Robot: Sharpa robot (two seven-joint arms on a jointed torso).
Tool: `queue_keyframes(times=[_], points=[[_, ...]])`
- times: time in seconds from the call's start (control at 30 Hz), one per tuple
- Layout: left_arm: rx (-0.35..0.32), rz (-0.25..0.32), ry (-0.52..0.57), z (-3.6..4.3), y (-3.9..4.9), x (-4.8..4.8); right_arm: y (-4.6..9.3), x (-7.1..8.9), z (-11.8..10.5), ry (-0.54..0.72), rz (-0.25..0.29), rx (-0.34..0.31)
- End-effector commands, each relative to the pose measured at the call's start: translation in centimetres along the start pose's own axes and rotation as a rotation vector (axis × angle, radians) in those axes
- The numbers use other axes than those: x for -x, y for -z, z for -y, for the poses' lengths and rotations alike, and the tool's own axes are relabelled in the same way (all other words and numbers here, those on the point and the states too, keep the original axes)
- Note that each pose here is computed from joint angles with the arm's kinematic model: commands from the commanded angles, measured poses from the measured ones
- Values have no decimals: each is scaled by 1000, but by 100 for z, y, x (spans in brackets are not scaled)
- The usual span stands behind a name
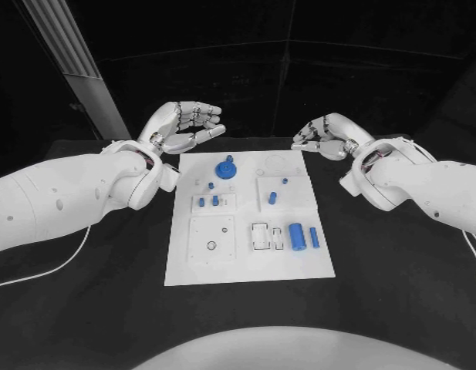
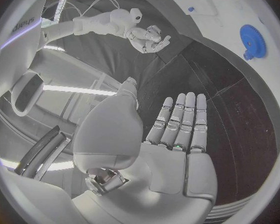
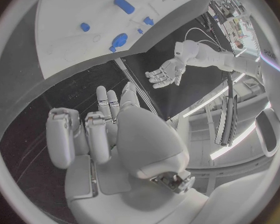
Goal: Assemble the parts on the task board
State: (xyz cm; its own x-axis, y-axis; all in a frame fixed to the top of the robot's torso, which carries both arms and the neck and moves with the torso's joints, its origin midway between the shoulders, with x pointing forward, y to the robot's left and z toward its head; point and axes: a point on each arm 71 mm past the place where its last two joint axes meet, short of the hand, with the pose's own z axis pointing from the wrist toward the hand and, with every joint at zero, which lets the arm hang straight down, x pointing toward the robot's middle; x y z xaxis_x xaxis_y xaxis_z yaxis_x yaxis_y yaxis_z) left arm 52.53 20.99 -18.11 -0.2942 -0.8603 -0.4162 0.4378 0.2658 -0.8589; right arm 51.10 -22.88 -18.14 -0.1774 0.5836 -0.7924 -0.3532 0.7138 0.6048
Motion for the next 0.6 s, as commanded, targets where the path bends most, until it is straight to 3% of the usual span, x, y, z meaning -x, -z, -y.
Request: queue_keyframes(times=[0.03, 0.27, 0.6], points=[[-129, 93, 183, 97, 14, 43, -19, -35, -33, 221, -20, 51], [-147, 92, 220, 116, 37, 7, -19, -167, -3, 389, -108, 28], [-152, 87, 235, 123, 58, -14, -50, -349, 10, 494, -197, 17]])
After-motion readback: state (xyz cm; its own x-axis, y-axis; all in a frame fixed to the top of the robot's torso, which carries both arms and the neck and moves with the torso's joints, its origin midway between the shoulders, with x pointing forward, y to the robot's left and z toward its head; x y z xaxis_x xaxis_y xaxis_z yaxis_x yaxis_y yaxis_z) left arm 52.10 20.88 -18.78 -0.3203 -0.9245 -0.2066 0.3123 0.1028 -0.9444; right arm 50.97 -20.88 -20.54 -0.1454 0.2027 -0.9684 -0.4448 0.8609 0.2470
